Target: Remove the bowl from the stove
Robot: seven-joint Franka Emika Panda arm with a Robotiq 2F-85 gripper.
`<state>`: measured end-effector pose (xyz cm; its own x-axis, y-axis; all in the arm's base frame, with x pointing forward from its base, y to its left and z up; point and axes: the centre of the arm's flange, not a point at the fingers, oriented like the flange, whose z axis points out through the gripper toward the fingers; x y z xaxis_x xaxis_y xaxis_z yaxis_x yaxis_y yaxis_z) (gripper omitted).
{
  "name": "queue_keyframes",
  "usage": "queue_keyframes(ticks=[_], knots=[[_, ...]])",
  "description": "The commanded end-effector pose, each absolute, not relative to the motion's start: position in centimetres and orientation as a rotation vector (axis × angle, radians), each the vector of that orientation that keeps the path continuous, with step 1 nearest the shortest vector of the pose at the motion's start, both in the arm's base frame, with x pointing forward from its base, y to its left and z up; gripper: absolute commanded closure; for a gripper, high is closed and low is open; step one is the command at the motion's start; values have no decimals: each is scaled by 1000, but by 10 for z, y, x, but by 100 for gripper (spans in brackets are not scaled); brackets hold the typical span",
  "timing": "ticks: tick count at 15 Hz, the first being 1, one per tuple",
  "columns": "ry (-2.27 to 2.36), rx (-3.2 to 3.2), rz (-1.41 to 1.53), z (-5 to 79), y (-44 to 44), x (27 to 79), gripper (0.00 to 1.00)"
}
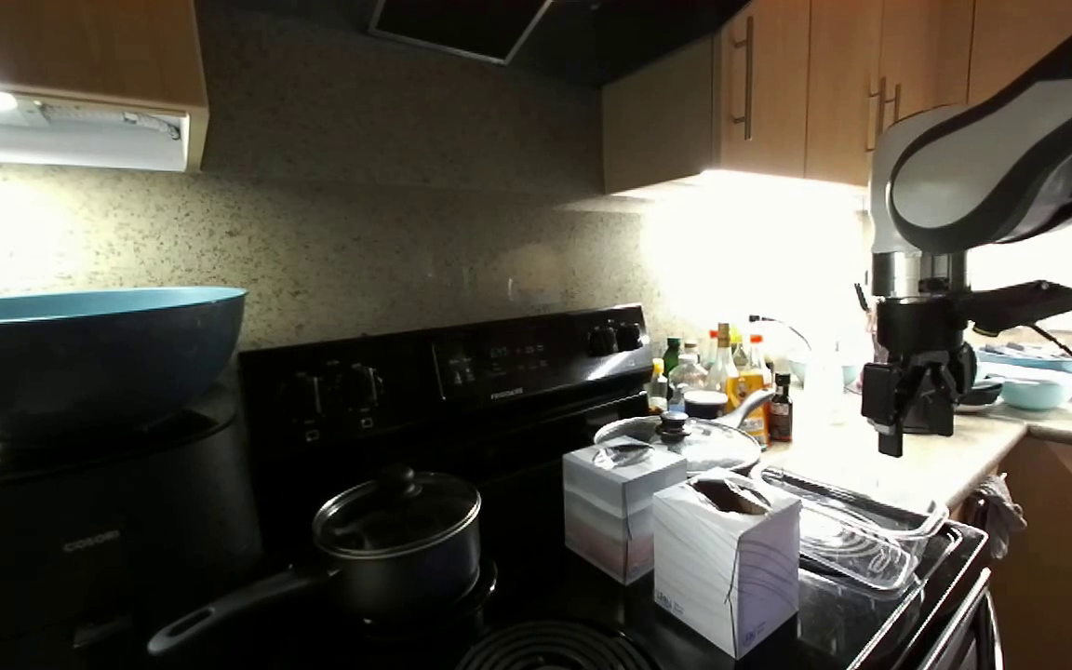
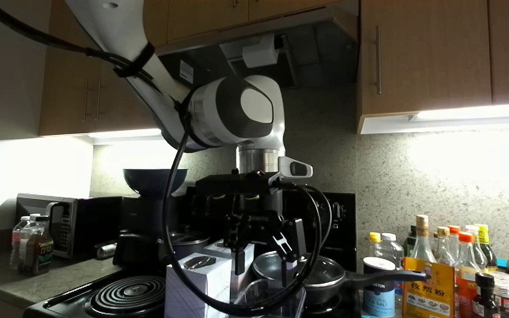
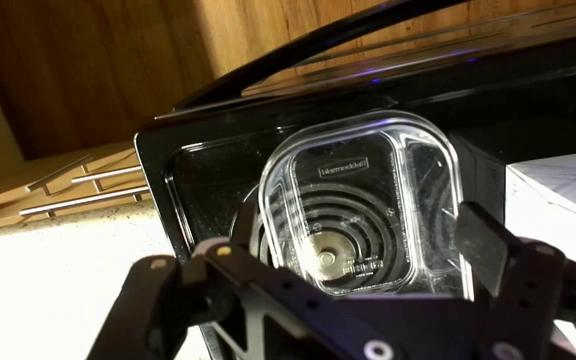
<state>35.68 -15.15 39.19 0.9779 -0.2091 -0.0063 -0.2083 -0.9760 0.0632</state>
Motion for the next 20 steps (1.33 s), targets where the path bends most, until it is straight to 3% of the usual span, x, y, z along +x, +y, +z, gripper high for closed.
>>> queue_keyframes(ticks=[1, 19, 20], knots=[[-321, 3062, -18, 392, -151, 357, 0], [-54, 3126, -358, 319, -217, 447, 0], [-45, 3132, -367, 314, -220, 450, 8]])
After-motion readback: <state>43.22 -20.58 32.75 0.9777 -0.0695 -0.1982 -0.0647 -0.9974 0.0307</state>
